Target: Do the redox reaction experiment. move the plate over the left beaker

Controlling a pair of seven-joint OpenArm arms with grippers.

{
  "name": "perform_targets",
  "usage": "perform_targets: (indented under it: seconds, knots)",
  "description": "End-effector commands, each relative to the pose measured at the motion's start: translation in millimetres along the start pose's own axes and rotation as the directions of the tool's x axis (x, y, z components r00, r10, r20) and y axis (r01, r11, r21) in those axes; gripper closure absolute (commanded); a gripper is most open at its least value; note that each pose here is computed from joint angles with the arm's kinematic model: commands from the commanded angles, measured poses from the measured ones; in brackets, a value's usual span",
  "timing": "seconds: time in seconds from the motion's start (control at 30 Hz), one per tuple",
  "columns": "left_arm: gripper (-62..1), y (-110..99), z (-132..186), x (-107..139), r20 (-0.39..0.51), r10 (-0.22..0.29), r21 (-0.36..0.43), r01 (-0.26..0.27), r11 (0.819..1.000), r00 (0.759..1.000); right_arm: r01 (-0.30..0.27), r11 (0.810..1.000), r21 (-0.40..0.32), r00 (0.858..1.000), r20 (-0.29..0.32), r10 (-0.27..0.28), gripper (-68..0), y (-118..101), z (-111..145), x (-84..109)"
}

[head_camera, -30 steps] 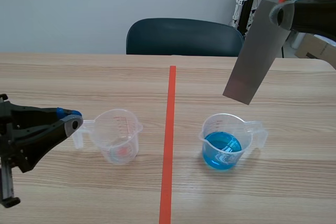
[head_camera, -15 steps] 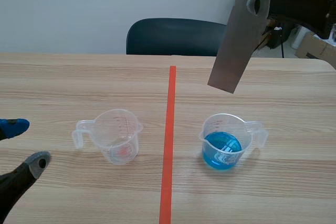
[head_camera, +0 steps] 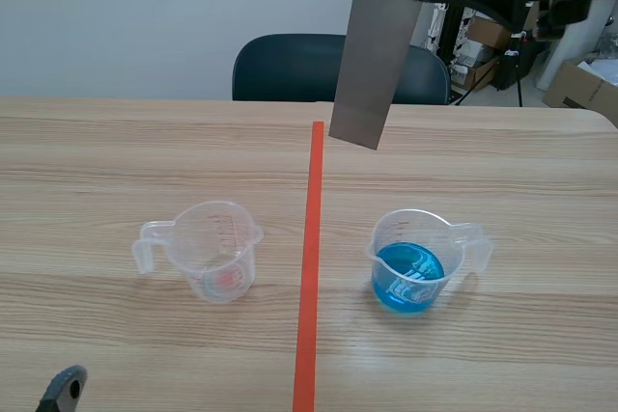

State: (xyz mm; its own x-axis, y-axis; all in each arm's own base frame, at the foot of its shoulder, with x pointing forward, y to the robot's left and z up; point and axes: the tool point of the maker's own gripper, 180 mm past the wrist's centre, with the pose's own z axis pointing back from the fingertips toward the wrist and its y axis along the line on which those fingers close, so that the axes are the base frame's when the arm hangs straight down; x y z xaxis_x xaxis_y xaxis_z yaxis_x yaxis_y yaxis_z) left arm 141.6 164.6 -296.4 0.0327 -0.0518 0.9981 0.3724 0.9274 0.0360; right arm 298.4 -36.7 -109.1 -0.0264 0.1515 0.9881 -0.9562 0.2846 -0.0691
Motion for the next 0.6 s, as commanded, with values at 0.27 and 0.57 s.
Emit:
perform_targets:
  seconds: [0.27,0.57]
  knots:
    - [-62.3,-7.1,13.4,-4.2,0.001,0.052,0.138,-0.052,0.989,0.999,0.016,0.994,0.104,1.0,0.019,-0.018,-0.6,20.8,-36.2,10.9]
    - [-62.3,-5.4,23.3,-20.1,-0.007,0.069,0.201,-0.066,0.977,0.998,0.04,0.99,0.132,0.997,0.067,-0.049,-0.6,29.9,-57.4,20.1]
